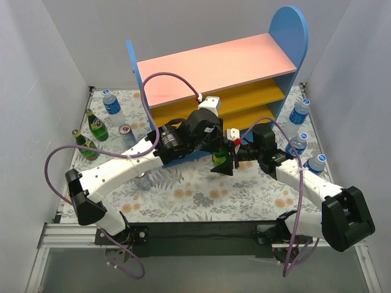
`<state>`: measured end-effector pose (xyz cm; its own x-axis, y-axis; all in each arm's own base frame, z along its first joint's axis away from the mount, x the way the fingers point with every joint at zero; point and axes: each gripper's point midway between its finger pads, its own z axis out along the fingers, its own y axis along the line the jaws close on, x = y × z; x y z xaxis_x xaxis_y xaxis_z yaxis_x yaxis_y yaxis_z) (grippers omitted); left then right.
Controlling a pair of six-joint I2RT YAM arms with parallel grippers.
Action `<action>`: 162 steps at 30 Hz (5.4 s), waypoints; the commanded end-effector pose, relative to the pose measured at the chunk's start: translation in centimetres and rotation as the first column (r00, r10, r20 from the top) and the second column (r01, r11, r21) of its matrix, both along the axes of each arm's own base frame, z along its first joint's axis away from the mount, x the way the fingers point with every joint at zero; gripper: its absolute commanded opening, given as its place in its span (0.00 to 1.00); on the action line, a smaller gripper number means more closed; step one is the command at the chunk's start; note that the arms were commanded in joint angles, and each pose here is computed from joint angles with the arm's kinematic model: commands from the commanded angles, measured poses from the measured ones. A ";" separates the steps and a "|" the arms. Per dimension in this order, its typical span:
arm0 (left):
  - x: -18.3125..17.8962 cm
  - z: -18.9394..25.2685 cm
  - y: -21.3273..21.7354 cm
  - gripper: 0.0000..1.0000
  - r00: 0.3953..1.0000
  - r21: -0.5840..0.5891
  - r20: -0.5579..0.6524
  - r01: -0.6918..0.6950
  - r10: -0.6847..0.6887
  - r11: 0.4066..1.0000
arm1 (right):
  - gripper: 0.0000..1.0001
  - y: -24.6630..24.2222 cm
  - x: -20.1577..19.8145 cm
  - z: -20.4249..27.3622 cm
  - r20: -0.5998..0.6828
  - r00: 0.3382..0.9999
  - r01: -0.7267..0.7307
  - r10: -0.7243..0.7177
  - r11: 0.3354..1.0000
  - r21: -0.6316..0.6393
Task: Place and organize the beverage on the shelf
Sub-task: Pick up the drink from the center of the board, then place the drink on the shelf.
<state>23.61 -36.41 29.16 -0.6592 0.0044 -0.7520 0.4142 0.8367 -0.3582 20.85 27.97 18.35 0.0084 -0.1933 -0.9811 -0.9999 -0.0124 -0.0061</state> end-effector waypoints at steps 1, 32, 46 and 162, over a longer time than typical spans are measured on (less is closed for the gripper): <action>0.0 8.0 -2.6 0.00 0.993 -0.250 0.117 0.055 -0.026 0.967 | 0.01 0.2 -0.5 0.8 0.009 0.999 -0.038 0.038 0.999 0.011; -0.7 7.4 -1.8 0.65 0.995 -0.269 0.101 0.049 -0.023 0.962 | 0.01 0.1 0.2 -0.8 -0.027 1.000 -0.003 0.002 1.000 -0.020; -1.5 9.7 -2.1 0.67 0.988 -0.327 0.138 0.111 -0.069 0.939 | 0.01 0.0 0.1 -0.9 -0.022 1.000 -0.002 0.001 1.000 -0.023; -3.2 -6.1 -7.7 0.64 0.766 -0.258 0.540 0.546 -0.350 0.797 | 0.01 -6.2 4.2 21.4 0.153 0.961 0.210 -0.230 0.968 0.139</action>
<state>19.62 -42.90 20.12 -0.3076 -0.0598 -0.9496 0.8812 0.3586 -0.3080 25.93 21.83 33.99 -0.0312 -0.1464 -0.9887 -0.9681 0.2505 -0.0065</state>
